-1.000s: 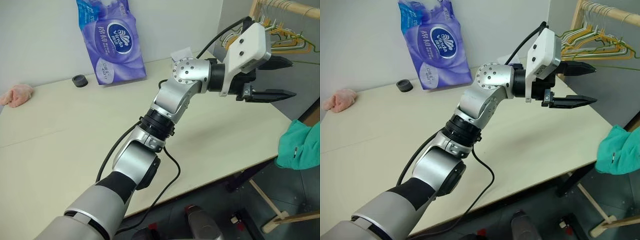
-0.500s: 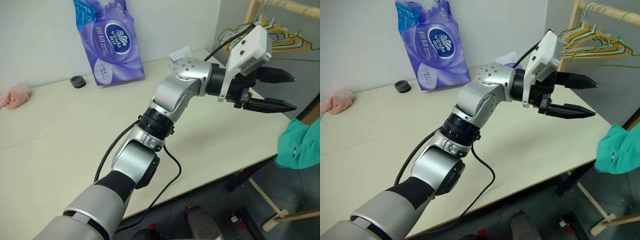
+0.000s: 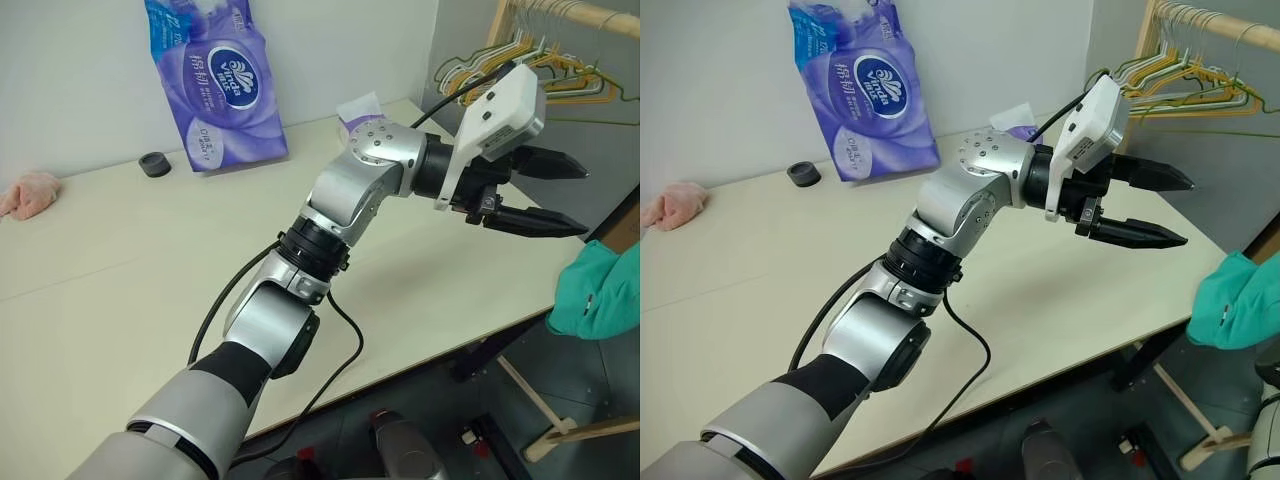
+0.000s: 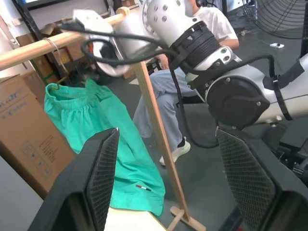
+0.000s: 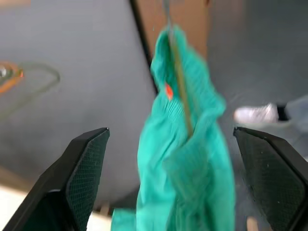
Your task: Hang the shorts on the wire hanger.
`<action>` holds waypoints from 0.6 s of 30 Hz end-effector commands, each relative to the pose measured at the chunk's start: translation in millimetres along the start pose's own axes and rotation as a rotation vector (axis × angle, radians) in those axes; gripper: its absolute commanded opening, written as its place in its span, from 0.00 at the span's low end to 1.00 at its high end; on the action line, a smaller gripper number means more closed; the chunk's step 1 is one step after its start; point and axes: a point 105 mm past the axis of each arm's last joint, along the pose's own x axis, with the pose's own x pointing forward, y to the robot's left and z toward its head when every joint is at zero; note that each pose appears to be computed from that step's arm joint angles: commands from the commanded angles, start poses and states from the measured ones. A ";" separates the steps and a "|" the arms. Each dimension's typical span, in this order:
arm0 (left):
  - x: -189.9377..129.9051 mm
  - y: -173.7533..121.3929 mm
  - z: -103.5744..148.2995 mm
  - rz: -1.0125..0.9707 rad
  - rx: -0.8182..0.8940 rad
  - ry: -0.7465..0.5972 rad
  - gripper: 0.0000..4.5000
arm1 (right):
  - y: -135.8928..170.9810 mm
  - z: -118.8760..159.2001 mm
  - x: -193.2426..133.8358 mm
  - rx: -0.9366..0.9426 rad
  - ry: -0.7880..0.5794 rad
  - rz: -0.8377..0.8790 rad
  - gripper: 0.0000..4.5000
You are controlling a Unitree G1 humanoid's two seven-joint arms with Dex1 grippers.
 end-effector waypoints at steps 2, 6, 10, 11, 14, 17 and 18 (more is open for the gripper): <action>-8.4 1.9 -2.8 0.021 0.005 0.020 0.75 | 12.6 54.9 -29.2 -0.115 -0.351 -0.006 0.99; -51.7 22.7 -35.1 0.275 -0.037 0.108 0.75 | 99.6 31.2 -65.2 -0.304 -0.520 0.379 0.99; -105.4 35.0 -67.9 0.612 -0.037 0.204 0.75 | 151.9 -46.3 -93.3 -0.506 -0.499 0.715 0.99; -127.0 34.1 -79.9 0.742 -0.051 0.228 0.75 | 168.3 -75.9 -109.2 -0.565 -0.482 0.849 0.99; -183.0 20.3 -109.1 1.079 -0.150 0.259 0.75 | 191.8 -141.4 -139.2 -0.632 -0.394 1.087 0.99; -220.7 -5.9 -134.4 1.317 -0.254 0.305 0.75 | 203.7 -174.2 -149.0 -0.626 -0.387 1.160 0.99; -237.2 -21.2 -142.9 1.435 -0.254 0.350 0.75 | 209.2 -188.1 -151.0 -0.612 -0.379 1.169 0.99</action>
